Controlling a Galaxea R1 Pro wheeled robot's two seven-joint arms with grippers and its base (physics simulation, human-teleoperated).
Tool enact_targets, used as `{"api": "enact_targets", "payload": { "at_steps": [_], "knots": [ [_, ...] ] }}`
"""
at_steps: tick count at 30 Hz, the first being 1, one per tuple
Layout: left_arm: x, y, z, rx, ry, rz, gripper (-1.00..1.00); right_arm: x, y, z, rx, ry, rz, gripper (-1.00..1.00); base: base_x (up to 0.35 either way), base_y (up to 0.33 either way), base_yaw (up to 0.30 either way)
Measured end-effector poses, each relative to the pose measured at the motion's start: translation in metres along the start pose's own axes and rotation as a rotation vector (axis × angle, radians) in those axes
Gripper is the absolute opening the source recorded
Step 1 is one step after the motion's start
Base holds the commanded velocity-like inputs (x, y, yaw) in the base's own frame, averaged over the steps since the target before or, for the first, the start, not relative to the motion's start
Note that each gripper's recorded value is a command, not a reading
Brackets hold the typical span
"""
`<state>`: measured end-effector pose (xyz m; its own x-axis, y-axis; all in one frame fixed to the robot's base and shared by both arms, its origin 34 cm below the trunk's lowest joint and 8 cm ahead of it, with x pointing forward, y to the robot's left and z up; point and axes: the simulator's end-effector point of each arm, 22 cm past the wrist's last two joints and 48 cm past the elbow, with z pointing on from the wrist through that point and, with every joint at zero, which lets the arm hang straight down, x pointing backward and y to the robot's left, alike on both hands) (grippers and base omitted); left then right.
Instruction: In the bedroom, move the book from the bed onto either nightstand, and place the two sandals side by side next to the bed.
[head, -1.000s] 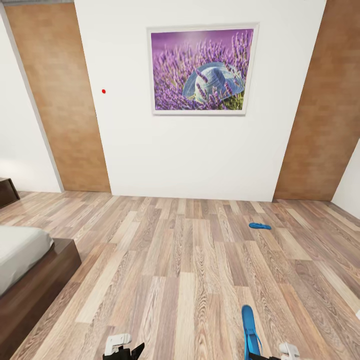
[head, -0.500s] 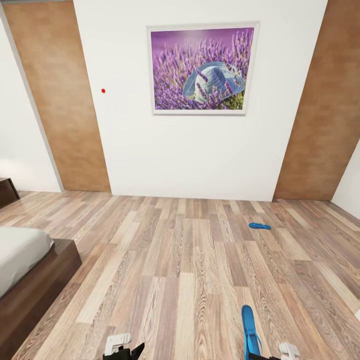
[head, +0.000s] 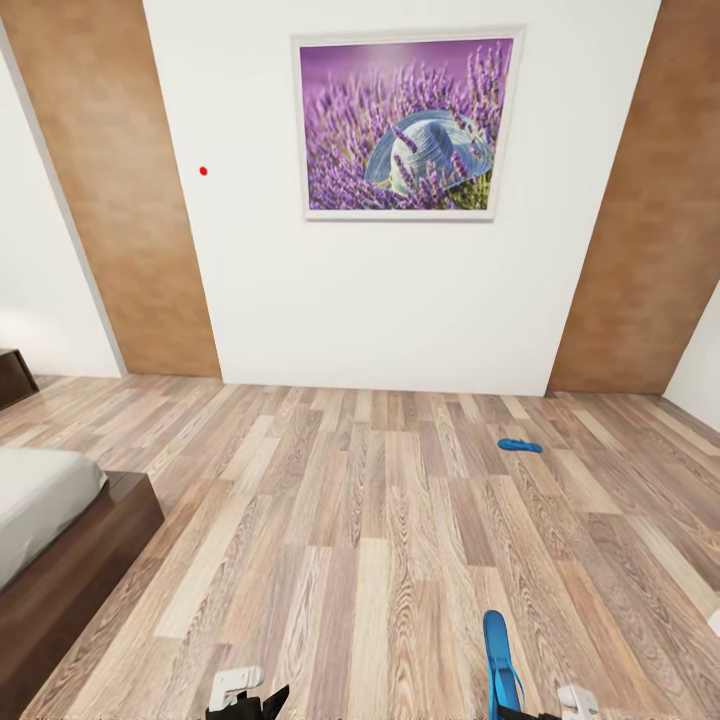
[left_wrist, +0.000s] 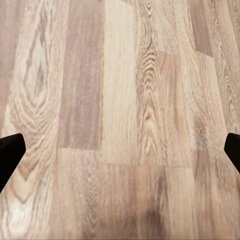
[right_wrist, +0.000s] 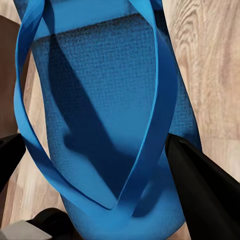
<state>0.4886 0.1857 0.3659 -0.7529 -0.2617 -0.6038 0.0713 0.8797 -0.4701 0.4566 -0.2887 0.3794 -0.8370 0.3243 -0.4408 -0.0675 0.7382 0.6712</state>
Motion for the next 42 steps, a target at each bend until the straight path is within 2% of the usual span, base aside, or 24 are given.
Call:
{"api": "enact_targets", "payload": {
  "at_steps": [20,42],
  "knots": [
    [0.01,0.004,0.002,-0.007,0.021,-0.009,1.0,0.008,-0.005,0.002,0.006,0.016,0.014,-1.0,0.0,0.0,0.0],
    [-0.026,-0.017,-0.022,-0.008,0.022,-0.01,1.0,-0.021,0.026,-0.021,0.006,0.015,0.015,-1.0,0.0,0.0,0.0]
  ]
}}
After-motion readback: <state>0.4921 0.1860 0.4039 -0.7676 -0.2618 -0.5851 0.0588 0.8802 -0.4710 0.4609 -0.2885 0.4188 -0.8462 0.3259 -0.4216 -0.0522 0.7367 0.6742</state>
